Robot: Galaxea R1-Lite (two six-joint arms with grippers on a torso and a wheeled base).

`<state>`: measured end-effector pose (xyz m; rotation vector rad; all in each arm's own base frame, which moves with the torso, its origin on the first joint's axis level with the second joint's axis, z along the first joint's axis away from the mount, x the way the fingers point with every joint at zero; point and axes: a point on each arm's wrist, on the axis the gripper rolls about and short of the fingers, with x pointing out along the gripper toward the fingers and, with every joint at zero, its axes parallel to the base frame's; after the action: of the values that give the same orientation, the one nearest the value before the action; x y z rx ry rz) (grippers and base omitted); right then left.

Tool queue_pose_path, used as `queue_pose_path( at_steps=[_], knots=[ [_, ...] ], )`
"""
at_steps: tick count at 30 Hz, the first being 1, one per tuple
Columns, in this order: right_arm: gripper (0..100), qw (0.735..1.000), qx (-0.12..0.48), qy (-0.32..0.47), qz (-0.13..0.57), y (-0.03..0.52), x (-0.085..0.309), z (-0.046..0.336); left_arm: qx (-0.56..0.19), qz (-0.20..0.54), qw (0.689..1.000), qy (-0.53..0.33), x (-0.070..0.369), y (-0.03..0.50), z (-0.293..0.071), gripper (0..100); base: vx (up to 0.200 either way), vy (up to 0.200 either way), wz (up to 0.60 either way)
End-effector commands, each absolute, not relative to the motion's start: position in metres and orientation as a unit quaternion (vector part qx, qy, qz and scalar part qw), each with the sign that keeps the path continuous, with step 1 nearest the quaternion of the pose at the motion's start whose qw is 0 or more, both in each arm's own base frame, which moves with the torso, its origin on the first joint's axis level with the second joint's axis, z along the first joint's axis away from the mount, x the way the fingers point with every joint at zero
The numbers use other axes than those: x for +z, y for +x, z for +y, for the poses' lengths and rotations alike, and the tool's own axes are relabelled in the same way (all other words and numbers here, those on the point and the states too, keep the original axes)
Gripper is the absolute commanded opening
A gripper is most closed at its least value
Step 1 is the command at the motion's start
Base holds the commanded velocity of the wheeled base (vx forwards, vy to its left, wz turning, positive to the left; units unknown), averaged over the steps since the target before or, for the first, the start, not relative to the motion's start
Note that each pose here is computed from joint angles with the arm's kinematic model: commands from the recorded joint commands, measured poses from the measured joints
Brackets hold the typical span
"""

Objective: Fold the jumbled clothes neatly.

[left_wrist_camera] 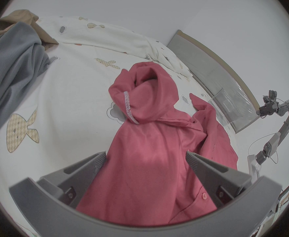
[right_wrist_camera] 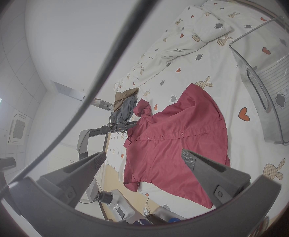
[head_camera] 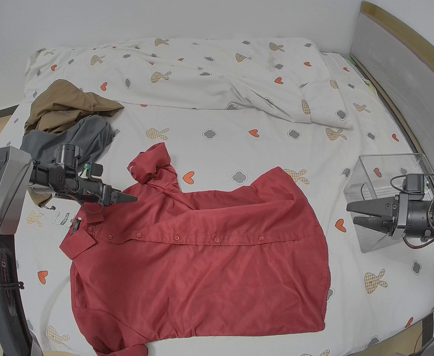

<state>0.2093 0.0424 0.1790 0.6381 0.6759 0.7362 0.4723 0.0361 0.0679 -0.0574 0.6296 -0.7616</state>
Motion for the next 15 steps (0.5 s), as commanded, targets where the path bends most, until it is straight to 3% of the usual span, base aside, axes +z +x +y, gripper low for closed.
queue_pose_path(
  at_steps=[1, 5, 6, 15],
  knots=[
    [100, 0.829, 0.349, 0.3, 0.318, 0.209, 0.179, 0.043, -0.37, 0.314, 0.874, -0.033, 0.056, 0.473, 0.031, 100, 0.0, 0.0, 0.0],
    [100, 0.828, 0.349, 0.3, 0.319, 0.209, 0.179, 0.043, -0.371, 0.322, 0.87, -0.033, 0.044, 0.476, 0.029, 100, 0.0, 0.0, 0.0],
    [100, 0.829, 0.349, 0.301, 0.319, 0.209, 0.179, 0.043, -0.368, 0.323, 0.872, -0.031, 0.043, 0.477, 0.029, 0, 0.0, 0.0, 0.0],
    [100, 0.828, 0.349, 0.3, 0.319, 0.209, 0.179, 0.043, -0.35, 0.309, 0.884, -0.026, 0.056, 0.479, 0.043, 0, 0.0, 0.0, 0.0]
  ],
)
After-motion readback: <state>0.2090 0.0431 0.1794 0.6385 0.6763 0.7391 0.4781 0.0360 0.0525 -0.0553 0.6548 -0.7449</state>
